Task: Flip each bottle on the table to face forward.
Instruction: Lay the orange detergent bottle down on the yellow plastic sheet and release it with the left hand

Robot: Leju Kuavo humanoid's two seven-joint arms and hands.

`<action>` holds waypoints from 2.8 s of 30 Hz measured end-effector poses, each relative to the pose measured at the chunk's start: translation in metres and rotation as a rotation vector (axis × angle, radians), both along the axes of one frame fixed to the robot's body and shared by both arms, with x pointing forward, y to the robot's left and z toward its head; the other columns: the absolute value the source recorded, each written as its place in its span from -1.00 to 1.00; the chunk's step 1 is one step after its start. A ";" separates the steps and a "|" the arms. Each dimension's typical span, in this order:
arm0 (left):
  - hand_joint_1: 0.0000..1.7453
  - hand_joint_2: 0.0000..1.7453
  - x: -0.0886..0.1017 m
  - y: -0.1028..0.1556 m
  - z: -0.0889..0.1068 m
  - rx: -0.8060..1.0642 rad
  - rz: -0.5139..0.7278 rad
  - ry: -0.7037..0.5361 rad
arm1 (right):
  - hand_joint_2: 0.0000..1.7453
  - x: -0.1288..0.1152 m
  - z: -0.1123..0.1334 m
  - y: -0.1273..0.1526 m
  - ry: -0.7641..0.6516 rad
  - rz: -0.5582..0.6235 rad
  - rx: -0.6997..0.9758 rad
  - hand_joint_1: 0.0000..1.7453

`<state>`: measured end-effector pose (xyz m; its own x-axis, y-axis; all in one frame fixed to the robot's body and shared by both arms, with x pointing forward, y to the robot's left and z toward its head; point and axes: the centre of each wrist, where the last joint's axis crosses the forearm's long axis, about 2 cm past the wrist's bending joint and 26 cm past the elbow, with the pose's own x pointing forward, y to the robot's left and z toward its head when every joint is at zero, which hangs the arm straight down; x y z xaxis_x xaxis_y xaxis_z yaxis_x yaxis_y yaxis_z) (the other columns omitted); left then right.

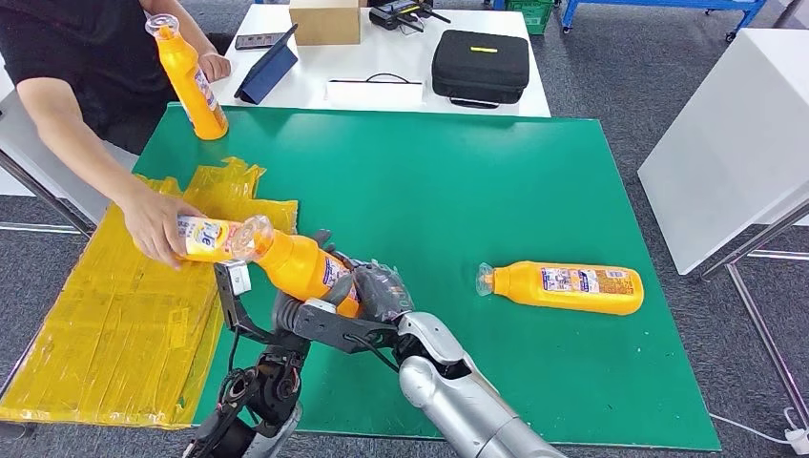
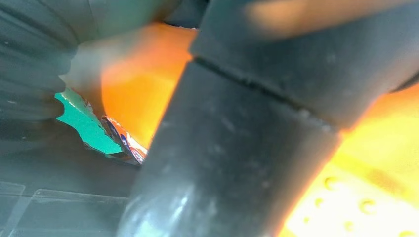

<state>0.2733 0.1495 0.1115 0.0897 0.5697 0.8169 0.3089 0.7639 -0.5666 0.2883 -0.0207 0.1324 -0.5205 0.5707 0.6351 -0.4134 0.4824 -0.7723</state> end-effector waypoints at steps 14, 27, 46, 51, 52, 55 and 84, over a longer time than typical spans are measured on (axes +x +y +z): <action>1.00 1.00 0.008 -0.002 0.007 0.053 0.070 -0.060 | -1.00 0.006 -0.003 -0.004 -0.024 -0.091 -0.015 -1.00; 1.00 1.00 0.027 0.061 0.041 0.691 0.474 -0.448 | -1.00 0.035 0.010 -0.074 -0.140 -0.322 -0.029 -1.00; 0.44 1.00 0.044 0.163 -0.046 2.094 0.387 -0.359 | 1.00 0.020 0.042 -0.176 -0.228 -0.400 0.033 -1.00; -1.00 -1.00 0.044 0.175 -0.073 2.200 0.225 -0.203 | 1.00 0.001 0.024 -0.213 -0.197 -0.430 -0.140 -1.00; -1.00 -1.00 0.045 0.177 -0.075 2.208 0.211 -0.181 | 1.00 -0.003 0.020 -0.221 -0.191 -0.437 -0.175 -1.00; -1.00 -1.00 0.048 0.182 -0.079 2.223 0.188 -0.140 | 1.00 -0.014 0.012 -0.244 -0.177 -0.458 -0.243 -1.00; -1.00 -1.00 0.017 0.158 -0.036 1.024 0.484 -0.252 | 1.00 -0.051 -0.009 -0.391 -0.126 -0.724 -0.537 -1.00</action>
